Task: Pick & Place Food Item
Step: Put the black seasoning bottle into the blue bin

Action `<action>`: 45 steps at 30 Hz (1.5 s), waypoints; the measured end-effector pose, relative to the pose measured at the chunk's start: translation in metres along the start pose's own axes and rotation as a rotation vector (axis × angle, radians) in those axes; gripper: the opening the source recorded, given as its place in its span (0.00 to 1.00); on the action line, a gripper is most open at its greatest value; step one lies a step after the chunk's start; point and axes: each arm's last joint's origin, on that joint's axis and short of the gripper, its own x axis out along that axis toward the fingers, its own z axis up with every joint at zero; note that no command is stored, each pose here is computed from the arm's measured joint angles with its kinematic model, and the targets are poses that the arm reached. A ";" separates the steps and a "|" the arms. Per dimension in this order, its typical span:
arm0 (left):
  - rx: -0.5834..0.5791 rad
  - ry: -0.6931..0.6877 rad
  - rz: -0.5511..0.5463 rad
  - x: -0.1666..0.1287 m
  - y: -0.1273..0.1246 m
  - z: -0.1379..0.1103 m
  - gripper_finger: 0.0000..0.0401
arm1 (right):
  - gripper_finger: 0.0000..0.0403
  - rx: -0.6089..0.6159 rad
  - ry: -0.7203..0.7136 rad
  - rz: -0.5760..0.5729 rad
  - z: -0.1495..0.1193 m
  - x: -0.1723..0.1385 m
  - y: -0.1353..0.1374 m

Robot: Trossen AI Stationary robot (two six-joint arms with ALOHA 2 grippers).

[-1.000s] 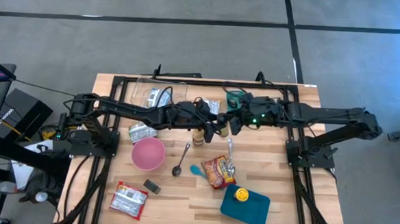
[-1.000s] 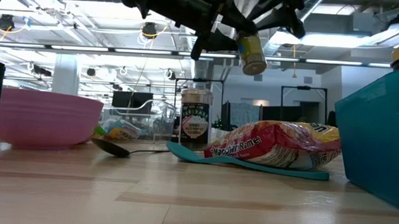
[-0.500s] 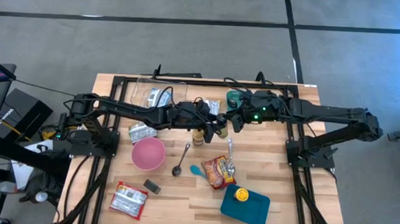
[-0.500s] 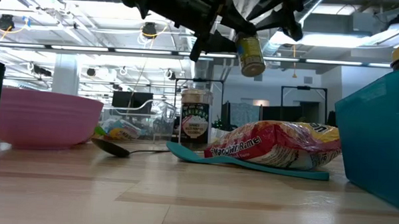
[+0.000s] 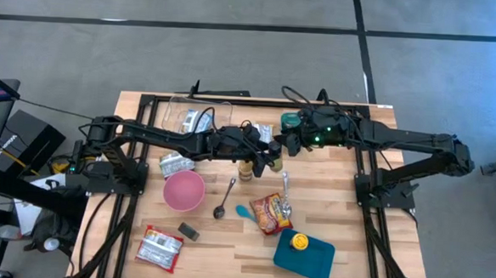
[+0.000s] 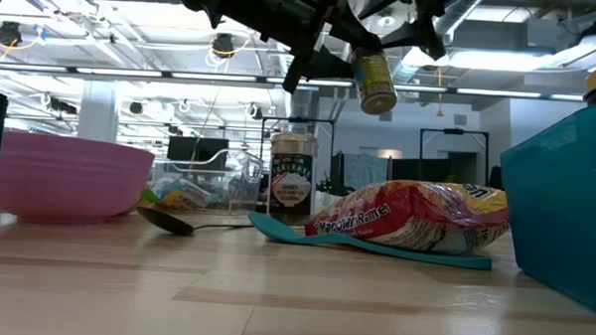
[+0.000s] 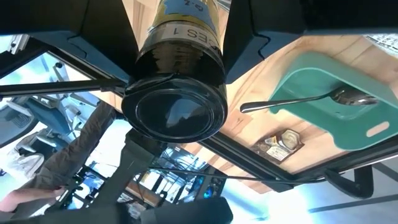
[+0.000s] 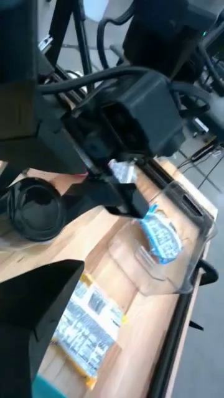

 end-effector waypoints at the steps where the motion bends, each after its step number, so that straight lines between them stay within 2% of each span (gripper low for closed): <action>1: 0.000 0.000 0.000 0.000 0.000 0.000 0.49 | 0.59 0.006 0.001 0.003 0.000 0.000 0.001; 9: -0.022 0.000 0.000 0.000 0.000 0.000 0.49 | 0.54 0.034 0.038 -0.061 -0.011 0.006 0.002; 12: -0.025 0.004 0.001 0.000 0.000 0.000 0.48 | 0.51 0.025 0.020 -0.027 -0.011 0.015 0.009; 17: -0.028 0.020 0.004 0.000 0.001 -0.002 0.49 | 0.47 0.011 0.056 -0.054 -0.019 0.029 0.008; 31: -0.025 0.039 0.004 0.000 0.001 -0.003 0.48 | 0.42 -0.062 0.062 -0.050 -0.011 0.023 0.000; 34: -0.024 0.043 0.005 0.000 0.001 -0.004 0.49 | 0.45 -0.054 0.090 -0.017 -0.011 0.025 -0.001; 38: -0.024 0.043 0.005 0.000 0.001 -0.004 0.48 | 0.55 -0.028 0.108 0.001 -0.008 0.025 -0.004; 42: -0.024 0.044 0.005 0.000 0.001 -0.004 0.48 | 0.67 -0.011 0.114 -0.016 -0.007 0.025 -0.008; 45: -0.024 0.043 0.005 0.000 0.001 -0.004 0.49 | 0.70 -0.012 0.118 -0.018 -0.008 0.025 -0.008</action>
